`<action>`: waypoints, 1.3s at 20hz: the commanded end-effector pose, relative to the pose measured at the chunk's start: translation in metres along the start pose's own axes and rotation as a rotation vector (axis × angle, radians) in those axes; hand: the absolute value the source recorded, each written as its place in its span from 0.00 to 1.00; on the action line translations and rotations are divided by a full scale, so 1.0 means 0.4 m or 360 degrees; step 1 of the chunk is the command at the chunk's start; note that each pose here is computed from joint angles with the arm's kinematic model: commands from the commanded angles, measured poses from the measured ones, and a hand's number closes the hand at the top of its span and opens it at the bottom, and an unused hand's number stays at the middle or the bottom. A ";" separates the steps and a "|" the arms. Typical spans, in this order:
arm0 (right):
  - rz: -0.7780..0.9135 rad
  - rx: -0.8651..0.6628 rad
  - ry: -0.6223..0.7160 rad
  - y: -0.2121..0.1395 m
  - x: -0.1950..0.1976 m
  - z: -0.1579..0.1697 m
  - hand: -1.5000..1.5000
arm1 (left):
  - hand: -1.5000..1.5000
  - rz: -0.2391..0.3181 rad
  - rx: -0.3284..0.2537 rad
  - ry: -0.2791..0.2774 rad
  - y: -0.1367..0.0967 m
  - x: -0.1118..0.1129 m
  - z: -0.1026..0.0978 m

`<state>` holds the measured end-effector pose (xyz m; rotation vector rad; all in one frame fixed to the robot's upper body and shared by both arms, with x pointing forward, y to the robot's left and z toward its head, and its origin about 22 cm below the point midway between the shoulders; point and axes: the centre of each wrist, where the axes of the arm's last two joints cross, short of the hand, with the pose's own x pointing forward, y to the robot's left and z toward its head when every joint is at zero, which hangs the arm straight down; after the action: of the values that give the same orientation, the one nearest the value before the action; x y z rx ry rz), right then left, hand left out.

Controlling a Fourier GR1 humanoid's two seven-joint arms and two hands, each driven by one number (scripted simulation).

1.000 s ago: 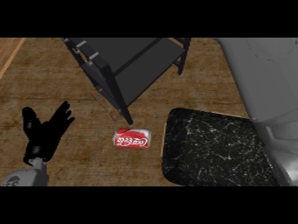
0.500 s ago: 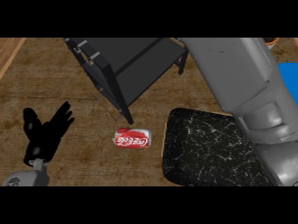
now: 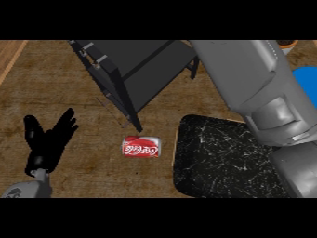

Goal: Pick the lemon from the tray and place it in the tiered shelf

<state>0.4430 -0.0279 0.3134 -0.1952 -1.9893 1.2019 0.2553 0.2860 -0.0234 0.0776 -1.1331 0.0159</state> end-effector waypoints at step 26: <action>-0.1080 -0.0581 0.0239 -0.152 -0.045 0.029 0.00 | 0.50 -0.0024 -0.0009 0.0011 -0.010 -0.012 -0.023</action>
<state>0.4613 -0.0639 0.3382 0.2090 -1.8698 0.5363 0.2600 0.2870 -0.0240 0.0778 -1.1350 0.0133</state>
